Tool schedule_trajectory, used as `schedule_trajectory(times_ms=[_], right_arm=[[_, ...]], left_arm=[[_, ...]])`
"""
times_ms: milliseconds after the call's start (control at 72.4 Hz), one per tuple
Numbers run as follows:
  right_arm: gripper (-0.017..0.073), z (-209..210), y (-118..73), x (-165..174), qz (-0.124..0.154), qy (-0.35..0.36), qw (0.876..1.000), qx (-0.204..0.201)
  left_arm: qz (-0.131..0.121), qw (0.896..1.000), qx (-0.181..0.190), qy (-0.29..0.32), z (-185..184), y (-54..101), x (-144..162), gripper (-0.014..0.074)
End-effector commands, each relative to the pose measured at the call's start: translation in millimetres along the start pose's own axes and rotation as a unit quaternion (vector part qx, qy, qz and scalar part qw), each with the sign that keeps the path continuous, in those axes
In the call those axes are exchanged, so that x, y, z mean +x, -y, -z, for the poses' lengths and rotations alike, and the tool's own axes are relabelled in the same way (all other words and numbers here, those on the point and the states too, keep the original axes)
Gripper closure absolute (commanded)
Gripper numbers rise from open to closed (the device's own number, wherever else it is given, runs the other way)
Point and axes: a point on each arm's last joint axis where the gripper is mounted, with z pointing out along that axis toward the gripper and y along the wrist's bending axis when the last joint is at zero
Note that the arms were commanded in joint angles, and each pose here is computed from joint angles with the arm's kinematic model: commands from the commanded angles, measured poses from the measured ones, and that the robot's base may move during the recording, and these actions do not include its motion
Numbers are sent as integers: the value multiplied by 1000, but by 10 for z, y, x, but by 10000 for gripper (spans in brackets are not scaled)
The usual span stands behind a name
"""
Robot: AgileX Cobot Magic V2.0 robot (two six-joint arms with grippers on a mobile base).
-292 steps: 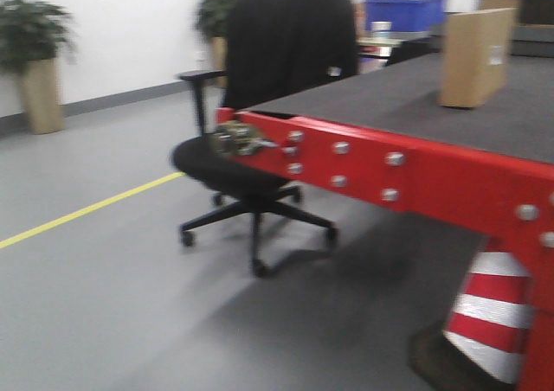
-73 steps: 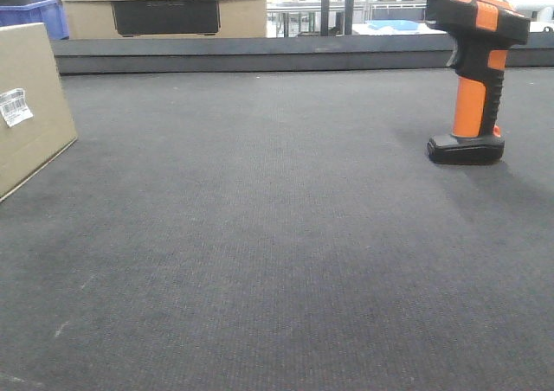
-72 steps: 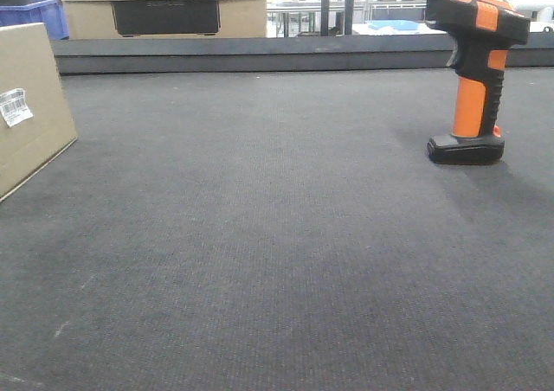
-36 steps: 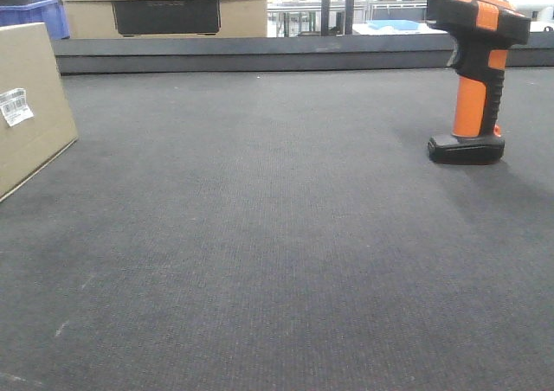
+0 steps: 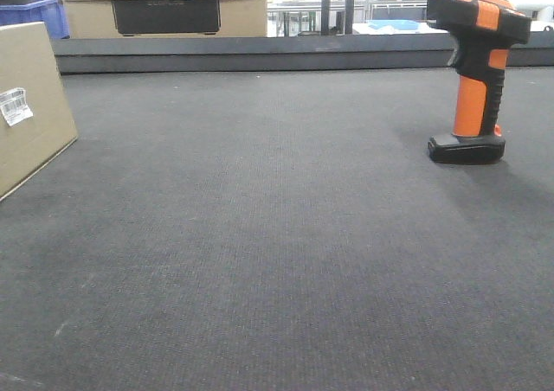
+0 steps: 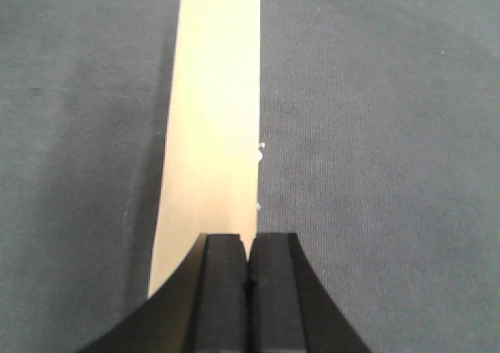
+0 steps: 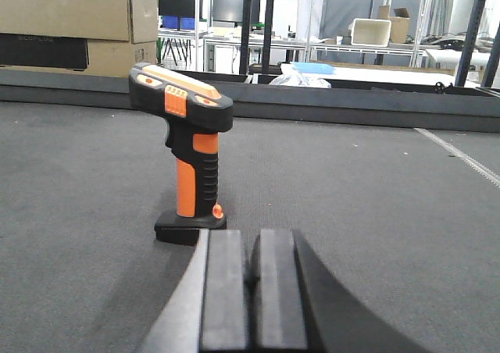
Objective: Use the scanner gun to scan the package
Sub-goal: 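Lower the left gripper over the cardboard box and close on it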
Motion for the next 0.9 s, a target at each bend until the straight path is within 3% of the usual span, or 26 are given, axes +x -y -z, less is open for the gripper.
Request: schedule_trajectory(times_ms=[0, 221, 290, 511, 718, 884], right_arm=[[725, 3, 1, -25, -2, 13, 1000, 1], [725, 3, 1, -25, -2, 13, 1000, 1], [725, 3, 1, -25, -2, 13, 1000, 1], [725, 3, 1, -25, -2, 13, 1000, 1], [725, 3, 1, -25, -2, 13, 1000, 1], [725, 3, 1, -25, -2, 13, 1000, 1]], left_arm=[[11, 1000, 12, -13, -133, 50, -93, 605], [6, 999, 3, -43, -457, 52, -134, 68], [4, 998, 0, -55, -555, 49, -120, -23], [11, 995, -10, -100, -849, 9, -56, 13], [30, 991, -26, -128, -1030, -157, -13, 13], [20, 988, -26, -151, -1114, -165, 30, 13]])
